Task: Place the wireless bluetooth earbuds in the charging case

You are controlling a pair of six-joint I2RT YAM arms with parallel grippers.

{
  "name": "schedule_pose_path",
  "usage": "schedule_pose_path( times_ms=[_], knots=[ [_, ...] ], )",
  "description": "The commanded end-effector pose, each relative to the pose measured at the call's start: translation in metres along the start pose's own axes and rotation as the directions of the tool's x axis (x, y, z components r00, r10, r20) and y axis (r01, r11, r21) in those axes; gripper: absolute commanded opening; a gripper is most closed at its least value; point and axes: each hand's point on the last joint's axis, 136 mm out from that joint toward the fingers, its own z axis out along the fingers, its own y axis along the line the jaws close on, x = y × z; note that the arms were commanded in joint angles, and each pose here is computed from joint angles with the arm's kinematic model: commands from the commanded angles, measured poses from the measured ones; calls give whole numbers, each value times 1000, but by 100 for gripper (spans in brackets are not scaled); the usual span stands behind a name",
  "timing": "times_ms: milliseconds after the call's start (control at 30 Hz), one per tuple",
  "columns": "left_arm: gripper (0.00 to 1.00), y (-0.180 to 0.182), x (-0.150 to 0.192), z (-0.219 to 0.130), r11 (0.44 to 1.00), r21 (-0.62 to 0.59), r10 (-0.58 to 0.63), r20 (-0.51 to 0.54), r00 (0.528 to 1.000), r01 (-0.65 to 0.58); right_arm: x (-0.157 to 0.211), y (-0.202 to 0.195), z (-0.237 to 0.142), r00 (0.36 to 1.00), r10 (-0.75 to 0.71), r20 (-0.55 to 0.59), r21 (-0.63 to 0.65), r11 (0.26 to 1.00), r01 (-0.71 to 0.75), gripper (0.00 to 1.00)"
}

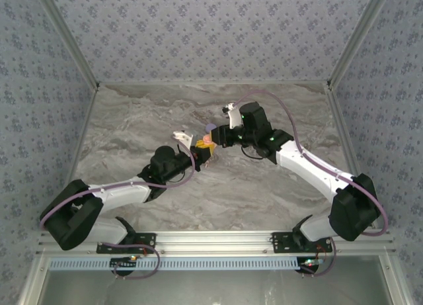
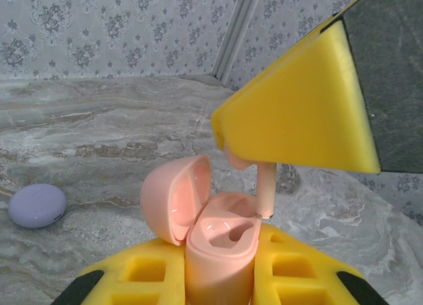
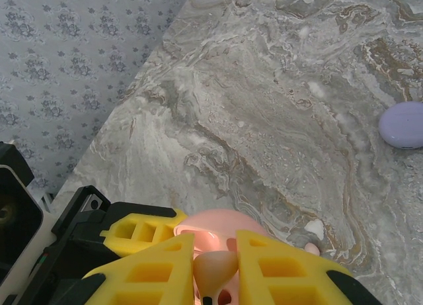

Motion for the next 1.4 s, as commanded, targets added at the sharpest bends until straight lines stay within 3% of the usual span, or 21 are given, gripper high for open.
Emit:
schedule_pose_path(
  times_ms=[0,1367],
  knots=[
    [19,-10,-25,3,1000,24,-10,67,998,9,2,0,0,1000,-15,-2,18,1000,15,22],
    [19,-13,-22,6,999,42,-25,42,999,24,-2,-2,7,999,-34,20,45,998,34,22]
  ],
)
